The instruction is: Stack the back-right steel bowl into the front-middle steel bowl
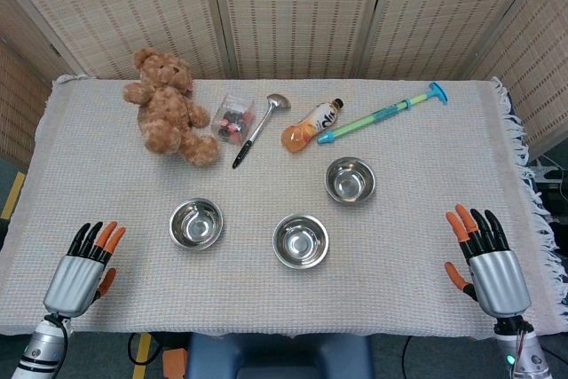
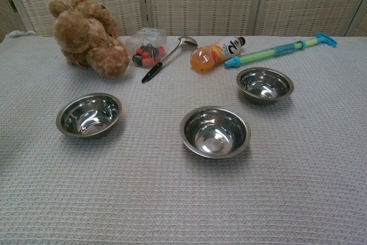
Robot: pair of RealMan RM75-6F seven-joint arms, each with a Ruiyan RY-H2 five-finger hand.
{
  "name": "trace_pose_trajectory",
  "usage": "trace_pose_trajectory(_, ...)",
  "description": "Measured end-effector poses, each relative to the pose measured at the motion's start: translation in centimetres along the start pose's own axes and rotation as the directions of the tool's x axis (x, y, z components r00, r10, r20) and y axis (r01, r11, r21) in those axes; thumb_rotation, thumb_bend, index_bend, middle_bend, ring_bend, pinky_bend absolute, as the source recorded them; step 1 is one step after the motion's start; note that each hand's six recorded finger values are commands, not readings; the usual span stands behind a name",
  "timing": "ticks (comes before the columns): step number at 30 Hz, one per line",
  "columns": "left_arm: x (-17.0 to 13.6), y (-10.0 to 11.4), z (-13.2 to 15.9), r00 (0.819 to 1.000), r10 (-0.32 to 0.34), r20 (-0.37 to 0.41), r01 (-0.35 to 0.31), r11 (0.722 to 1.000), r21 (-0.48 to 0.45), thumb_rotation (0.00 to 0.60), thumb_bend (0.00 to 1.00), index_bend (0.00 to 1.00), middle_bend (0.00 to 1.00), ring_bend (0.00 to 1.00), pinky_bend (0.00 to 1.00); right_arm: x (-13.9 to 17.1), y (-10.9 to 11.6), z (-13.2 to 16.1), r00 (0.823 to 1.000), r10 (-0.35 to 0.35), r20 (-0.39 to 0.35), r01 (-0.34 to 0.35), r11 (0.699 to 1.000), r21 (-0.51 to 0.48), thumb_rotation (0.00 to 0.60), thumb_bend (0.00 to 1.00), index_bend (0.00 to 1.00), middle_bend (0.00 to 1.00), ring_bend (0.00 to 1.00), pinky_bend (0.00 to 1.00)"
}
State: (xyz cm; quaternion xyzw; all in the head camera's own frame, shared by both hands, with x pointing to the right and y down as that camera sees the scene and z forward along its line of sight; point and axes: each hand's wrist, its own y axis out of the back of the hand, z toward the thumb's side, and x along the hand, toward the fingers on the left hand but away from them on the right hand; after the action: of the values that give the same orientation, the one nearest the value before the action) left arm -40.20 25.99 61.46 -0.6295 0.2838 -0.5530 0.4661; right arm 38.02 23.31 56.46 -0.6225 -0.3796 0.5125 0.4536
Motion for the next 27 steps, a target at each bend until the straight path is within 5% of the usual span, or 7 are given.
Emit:
trace_pose_trajectory(9,1.5,-1.6,2.9,0.997,-0.002,0.078,0.007,0.998,-0.058,0.6,0.43,0.0,0.02,0.0,0.09,-0.2,-0.3,-0.4,1.0,0.017,0.016,-0.017,1.0,-0.003,0.6,0.19,0.0,0.0,0.0,0.0)
trace_pose_trajectory(17,4.8,-5.1,6.2,0.988,-0.038,0.148,0.038,0.999,-0.002,0.6,0.42,0.02,0.0,0.0,0.08,-0.6,-0.5,-1.0,0.999,0.026,0.037,-0.025,1.0,-0.003,0.6,0.19,0.0,0.0,0.0,0.0)
trace_pose_trajectory(27,8.0,-7.9,7.5,0.986,-0.03,0.161,0.018,0.997,0.075,0.6,0.42,0.34,0.01,0.0,0.07,-0.8,-0.3,-1.8,0.997,0.018,0.073,-0.018,1.0,-0.001,0.6,0.19,0.0,0.0,0.0,0.0)
